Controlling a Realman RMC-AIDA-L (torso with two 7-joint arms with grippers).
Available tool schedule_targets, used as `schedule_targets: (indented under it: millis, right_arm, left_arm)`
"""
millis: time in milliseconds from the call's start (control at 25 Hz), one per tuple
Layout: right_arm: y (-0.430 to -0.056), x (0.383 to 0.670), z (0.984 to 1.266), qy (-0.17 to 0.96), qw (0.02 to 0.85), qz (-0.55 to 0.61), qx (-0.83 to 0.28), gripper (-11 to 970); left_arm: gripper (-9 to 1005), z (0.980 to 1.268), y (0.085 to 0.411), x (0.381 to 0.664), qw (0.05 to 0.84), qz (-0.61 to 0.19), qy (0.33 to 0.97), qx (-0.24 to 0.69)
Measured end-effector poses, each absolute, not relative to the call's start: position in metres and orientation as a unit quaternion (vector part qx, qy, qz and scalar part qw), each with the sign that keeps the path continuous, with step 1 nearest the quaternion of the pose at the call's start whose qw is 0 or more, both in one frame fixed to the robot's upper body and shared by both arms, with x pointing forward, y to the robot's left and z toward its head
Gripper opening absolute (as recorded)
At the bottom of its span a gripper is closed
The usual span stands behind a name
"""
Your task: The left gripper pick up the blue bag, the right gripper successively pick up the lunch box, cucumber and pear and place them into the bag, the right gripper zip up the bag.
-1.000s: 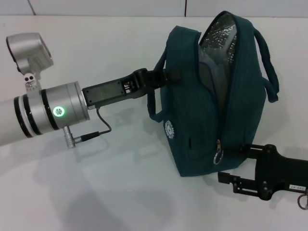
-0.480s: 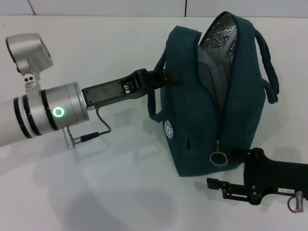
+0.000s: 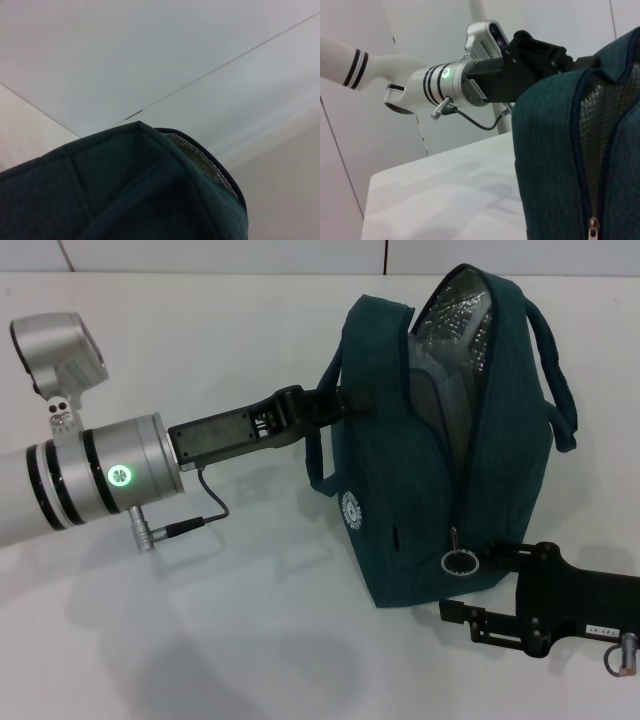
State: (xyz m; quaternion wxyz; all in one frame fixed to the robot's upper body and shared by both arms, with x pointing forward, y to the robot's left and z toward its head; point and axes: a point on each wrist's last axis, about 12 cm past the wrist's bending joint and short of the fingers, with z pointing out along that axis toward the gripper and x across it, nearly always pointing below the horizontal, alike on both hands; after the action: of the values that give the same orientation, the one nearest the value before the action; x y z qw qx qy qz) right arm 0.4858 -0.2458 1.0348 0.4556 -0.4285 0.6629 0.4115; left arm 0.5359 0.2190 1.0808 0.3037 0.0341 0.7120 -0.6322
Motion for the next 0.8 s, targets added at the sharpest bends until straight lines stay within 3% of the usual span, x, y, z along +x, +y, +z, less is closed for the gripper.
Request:
schedule_targets:
  millis: [280, 720, 800]
  right_arm:
    - [-0.2453, 0.4884, 1.0359, 0.664, 0.46, 0.408, -0.426, 596]
    - [-0.2481, 0.4896, 1.0371, 0.665, 0.468, 0.405, -0.419, 194]
    - [-0.2483, 0.4898, 1.0372, 0.665, 0.469, 0.405, -0.417, 193]
  left_arm:
    - [128, 1.0809, 0.2189, 0.5359, 0.304, -0.632, 0.712, 0.034]
    - [133, 1.0806, 0.2193, 0.5357, 0.304, -0.632, 0.712, 0.033]
    - [134, 1.0806, 0.2195, 0.5357, 0.304, -0.632, 0.712, 0.033]
